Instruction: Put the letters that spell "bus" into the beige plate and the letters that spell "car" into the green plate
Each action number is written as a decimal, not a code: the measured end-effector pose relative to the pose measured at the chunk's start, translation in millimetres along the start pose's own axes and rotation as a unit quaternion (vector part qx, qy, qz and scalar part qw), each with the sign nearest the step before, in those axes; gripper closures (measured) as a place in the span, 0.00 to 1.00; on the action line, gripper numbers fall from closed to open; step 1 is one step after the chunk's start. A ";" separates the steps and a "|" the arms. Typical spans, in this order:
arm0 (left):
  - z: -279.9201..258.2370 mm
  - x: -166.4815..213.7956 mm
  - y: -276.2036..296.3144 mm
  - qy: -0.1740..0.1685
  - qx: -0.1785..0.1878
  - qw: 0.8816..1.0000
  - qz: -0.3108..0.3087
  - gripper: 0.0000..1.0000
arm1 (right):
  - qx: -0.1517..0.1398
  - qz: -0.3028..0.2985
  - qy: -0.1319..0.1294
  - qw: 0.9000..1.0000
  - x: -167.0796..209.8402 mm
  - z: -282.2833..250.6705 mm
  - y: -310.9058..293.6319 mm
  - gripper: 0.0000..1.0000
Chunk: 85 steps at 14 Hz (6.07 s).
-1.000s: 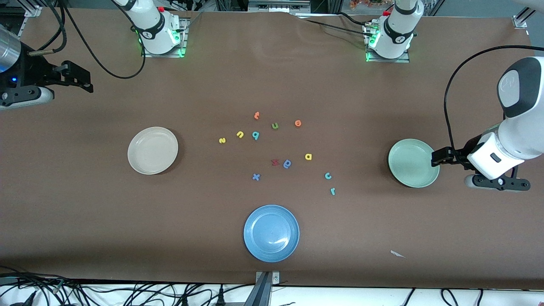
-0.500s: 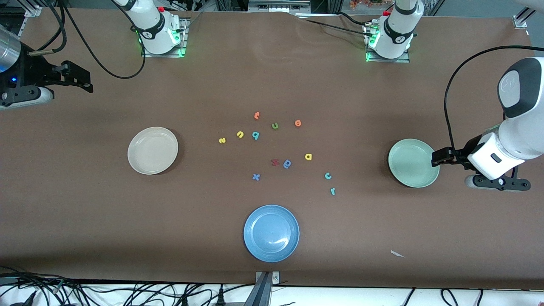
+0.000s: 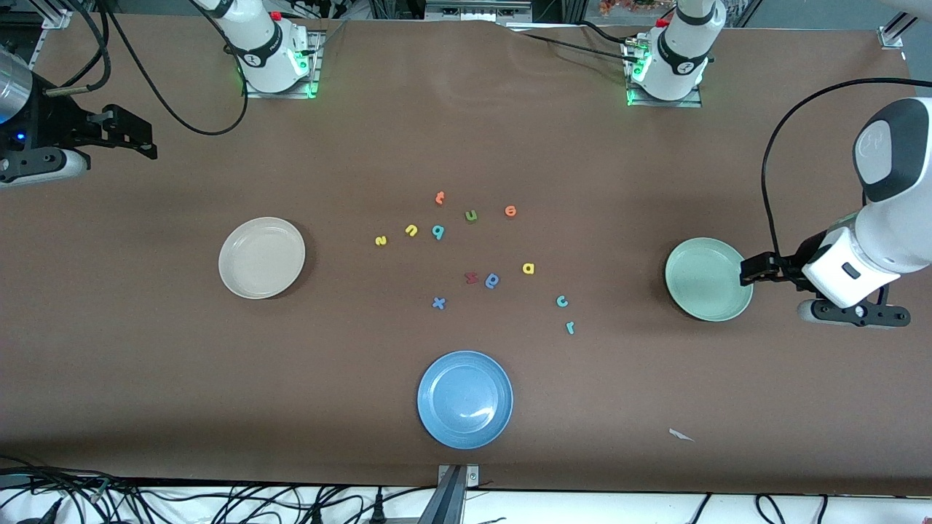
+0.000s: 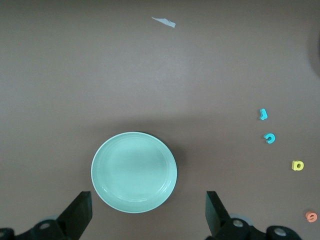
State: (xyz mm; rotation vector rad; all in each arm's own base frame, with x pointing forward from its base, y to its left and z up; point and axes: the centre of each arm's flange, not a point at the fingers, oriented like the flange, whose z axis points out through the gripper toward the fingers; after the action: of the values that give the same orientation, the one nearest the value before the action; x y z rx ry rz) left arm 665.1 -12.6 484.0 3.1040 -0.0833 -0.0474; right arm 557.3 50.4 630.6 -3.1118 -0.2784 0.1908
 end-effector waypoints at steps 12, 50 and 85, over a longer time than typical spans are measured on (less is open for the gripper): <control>74.6 10.0 72.0 -0.059 -0.007 0.998 -0.016 0.00 | 0.001 0.000 -0.006 1.000 4.0 6.1 0.5 0.00; 321.7 6.8 260.1 -0.083 -0.036 0.961 -0.261 0.76 | 0.047 -0.004 0.002 0.999 91.4 353.4 -210.0 0.00; 226.1 17.1 38.6 -0.120 -0.072 0.983 -0.121 0.00 | 0.032 -0.034 0.022 0.999 47.2 462.5 -250.1 0.37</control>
State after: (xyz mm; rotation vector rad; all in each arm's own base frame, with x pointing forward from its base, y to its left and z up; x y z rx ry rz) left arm 673.1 -60.0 259.1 2.9301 0.2783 -0.4148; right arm 502.8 305.2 171.5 -3.0343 -0.3681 0.1269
